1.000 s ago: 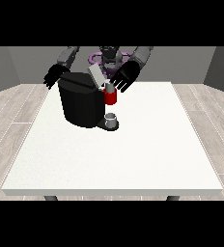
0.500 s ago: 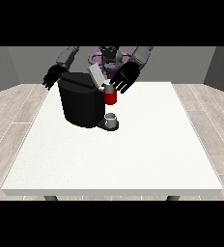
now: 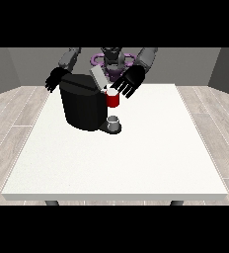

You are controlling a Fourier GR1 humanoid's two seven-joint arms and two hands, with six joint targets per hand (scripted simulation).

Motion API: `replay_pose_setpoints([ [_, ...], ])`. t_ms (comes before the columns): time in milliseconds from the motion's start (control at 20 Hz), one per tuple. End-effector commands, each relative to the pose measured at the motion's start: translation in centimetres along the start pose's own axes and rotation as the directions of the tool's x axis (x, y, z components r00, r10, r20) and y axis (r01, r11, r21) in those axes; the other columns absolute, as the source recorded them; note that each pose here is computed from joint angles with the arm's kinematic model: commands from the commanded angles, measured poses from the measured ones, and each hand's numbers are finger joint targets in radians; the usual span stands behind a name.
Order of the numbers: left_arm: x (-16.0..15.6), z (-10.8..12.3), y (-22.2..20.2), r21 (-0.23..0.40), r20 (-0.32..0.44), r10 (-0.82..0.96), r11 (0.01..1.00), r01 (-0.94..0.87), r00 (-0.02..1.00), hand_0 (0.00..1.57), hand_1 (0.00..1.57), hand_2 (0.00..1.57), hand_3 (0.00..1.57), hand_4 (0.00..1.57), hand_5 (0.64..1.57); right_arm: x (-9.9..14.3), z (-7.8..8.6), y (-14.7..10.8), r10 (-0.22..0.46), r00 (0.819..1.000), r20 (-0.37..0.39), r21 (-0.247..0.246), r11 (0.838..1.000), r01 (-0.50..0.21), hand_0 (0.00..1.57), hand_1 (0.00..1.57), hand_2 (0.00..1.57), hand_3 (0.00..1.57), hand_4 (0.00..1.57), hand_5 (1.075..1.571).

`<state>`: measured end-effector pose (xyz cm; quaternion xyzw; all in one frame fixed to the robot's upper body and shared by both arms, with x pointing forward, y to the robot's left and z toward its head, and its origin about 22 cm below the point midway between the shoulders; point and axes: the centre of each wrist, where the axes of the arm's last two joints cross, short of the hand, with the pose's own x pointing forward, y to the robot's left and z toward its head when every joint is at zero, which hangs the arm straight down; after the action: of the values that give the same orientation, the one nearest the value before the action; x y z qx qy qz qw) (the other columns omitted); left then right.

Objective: Insert the coffee pod into the coffee machine and close the lid

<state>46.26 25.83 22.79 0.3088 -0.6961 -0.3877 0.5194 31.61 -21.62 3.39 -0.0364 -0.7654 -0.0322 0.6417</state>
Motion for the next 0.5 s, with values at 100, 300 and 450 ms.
replay_pose_setpoints([
  [100, -0.7, 0.1, 1.2, 0.001, -0.013, -0.015, 1.0, 0.015, 1.0, 1.02, 1.02, 1.09, 0.9, 0.37, 1.571, 1.3, -0.3, 1.4, -0.013, 1.0, 0.002, -0.001, 1.0, 0.013, 0.0, 0.0, 0.0, 0.0, 0.41, 1.571],
  [300, 1.0, -0.3, -2.3, -0.07, 0.058, -0.096, 0.993, 0.1, 0.994, 0.0, 0.0, 0.0, 0.0, 0.0, 1.571, 0.0, 0.2, 2.2, -0.014, 1.0, 0.004, -0.018, 1.0, 0.014, 0.0, 0.0, 0.0, 0.0, 0.35, 1.571],
  [450, -0.2, 0.1, -0.4, -0.113, 0.014, -0.098, 0.989, 0.099, 0.995, 0.0, 0.0, 0.0, 0.0, 0.0, 1.571, -0.6, 0.0, -0.5, 0.017, 0.999, -0.033, -0.035, 0.999, -0.018, 0.0, 0.0, 0.0, 0.0, 0.34, 1.571],
])
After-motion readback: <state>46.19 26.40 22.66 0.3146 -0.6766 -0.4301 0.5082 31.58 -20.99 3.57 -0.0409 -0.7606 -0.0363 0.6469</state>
